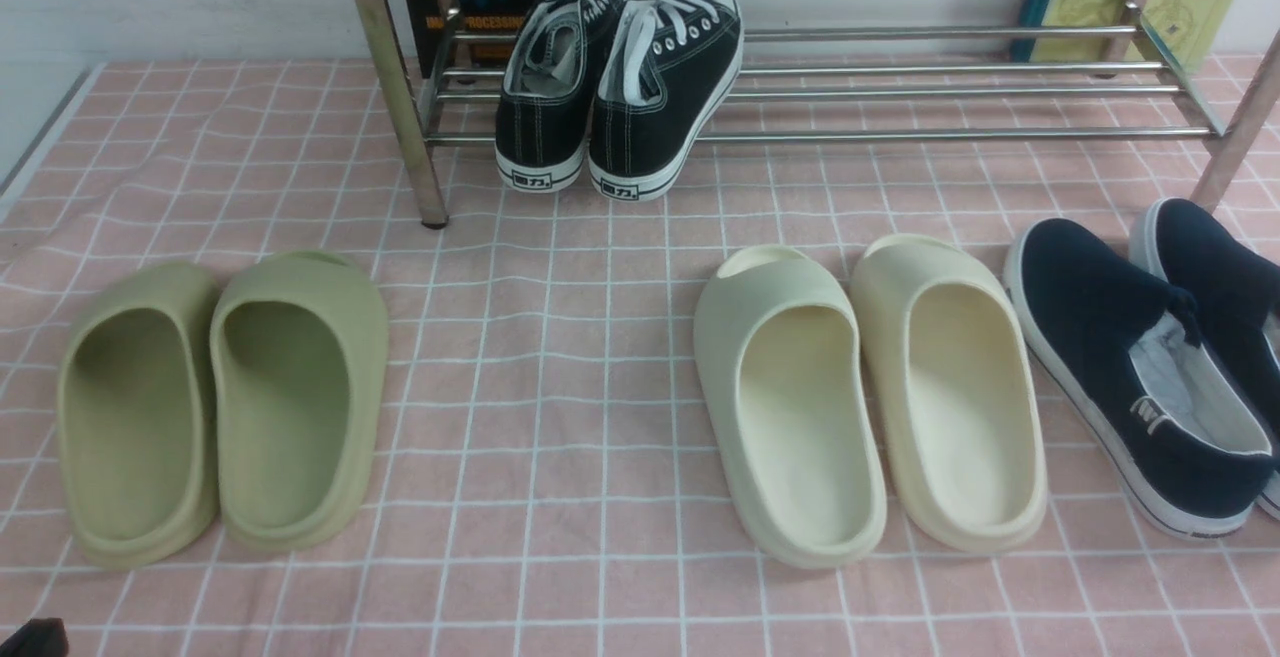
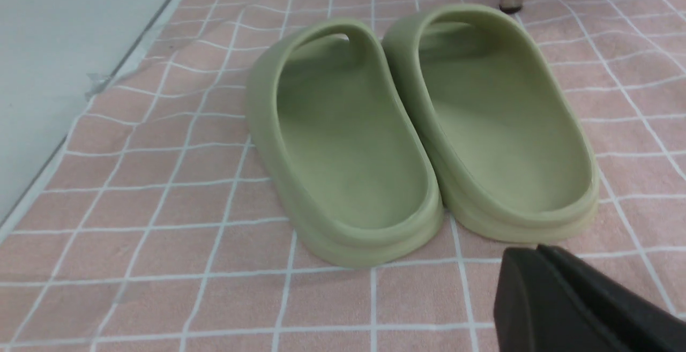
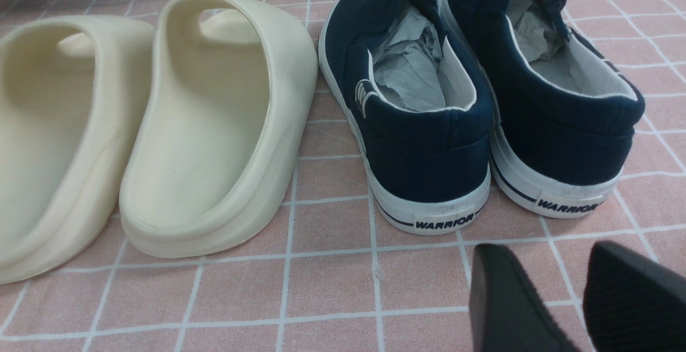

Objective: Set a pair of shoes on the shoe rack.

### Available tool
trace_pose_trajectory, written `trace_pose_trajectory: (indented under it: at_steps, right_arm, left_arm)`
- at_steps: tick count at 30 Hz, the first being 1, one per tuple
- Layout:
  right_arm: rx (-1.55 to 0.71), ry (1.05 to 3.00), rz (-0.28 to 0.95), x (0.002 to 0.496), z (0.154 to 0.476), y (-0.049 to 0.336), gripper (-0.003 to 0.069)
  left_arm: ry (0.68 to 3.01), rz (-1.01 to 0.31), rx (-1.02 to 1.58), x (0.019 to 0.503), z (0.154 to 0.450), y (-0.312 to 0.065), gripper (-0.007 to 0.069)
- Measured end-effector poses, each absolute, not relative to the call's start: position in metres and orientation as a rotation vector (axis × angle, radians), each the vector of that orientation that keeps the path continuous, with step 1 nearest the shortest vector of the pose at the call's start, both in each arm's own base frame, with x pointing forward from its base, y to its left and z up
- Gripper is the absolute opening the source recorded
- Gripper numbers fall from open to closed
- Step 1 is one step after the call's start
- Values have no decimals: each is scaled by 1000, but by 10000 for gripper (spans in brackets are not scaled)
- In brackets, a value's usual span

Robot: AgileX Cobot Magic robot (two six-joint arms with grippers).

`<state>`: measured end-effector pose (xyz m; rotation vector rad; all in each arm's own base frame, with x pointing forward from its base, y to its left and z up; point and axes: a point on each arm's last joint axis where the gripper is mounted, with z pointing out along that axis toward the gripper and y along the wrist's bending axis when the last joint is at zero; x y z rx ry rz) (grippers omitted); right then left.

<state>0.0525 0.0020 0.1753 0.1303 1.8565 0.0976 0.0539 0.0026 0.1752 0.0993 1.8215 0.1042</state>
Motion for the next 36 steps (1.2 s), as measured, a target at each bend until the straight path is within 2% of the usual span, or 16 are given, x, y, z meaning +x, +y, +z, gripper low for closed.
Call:
trace_pose_trajectory:
  at_steps: [36]
  right_arm:
    - [130, 1856, 98, 53, 175, 2, 239]
  left_arm:
    - [1857, 115, 107, 53, 173, 3, 44]
